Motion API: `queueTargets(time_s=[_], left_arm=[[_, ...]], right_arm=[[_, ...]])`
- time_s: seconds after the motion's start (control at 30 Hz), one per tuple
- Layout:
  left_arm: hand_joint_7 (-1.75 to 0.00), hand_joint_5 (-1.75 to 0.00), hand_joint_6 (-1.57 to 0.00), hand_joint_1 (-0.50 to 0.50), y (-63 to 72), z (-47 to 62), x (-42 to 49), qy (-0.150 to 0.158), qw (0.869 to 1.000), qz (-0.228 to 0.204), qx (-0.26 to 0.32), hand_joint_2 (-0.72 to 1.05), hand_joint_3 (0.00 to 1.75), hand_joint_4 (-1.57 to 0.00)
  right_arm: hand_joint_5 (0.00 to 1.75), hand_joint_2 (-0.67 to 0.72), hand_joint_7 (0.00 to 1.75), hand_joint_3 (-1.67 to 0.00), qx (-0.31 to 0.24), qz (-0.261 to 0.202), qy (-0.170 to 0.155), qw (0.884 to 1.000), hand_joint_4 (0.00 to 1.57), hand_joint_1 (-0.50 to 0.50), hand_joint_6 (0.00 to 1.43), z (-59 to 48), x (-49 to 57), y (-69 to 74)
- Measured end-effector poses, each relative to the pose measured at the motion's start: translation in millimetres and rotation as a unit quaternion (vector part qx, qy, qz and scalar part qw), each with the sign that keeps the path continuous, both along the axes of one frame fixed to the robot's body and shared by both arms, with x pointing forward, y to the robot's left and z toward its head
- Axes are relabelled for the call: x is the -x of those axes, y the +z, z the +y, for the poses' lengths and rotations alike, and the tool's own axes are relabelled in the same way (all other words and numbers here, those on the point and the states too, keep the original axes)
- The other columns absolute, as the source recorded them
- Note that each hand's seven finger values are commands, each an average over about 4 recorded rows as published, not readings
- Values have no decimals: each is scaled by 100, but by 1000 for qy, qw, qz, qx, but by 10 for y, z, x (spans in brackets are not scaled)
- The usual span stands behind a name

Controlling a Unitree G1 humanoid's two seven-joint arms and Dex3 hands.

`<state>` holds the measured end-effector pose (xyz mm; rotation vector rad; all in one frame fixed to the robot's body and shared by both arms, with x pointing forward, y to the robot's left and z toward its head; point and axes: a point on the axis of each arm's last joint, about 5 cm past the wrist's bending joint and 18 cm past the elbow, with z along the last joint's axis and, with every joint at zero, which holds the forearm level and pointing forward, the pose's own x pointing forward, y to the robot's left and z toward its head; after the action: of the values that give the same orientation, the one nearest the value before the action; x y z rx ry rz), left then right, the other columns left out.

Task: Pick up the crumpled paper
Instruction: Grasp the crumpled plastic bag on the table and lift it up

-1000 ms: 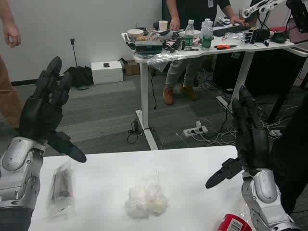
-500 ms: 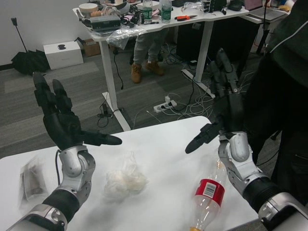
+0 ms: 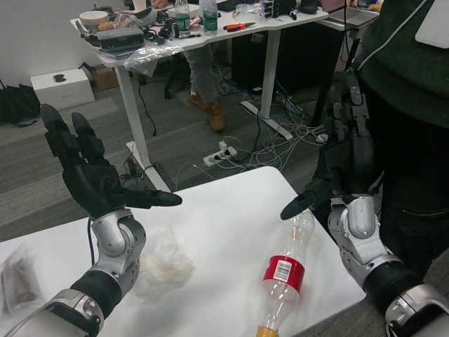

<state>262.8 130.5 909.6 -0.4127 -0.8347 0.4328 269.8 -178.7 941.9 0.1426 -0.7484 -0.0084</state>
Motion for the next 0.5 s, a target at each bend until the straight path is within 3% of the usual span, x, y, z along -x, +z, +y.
queueTargets(time_s=[0.17, 0.3, 0.4, 0.5], left_arm=[[0, 0, -8, -50, 6, 12, -8, -7, 1000, 4, -4, -70, 0, -38], [0, 0, -4, -50, 112, 110, -69, -61, 997, 26, -42, -68, 0, -22], [0, 0, -3, -50, 238, 271, -87, -105, 990, 51, -84, -72, 0, -22], [0, 0, -3, -50, 344, 567, -10, -124, 980, 81, -135, -72, 0, -25]], right_arm=[[0, 72, 0, 0, 0, 0, 0, 1000, 11, -17, 0, 0, 0, 0], [0, 72, 0, 0, 0, 0, 0, 1000, 11, -17, 0, -1, 1, -1], [0, 72, 0, 0, 1, 1, -1, 1000, 11, -17, 0, -3, 0, -5], [0, 72, 0, 0, 3, 7, -5, 1000, 12, -17, 0, -19, -1, -27]])
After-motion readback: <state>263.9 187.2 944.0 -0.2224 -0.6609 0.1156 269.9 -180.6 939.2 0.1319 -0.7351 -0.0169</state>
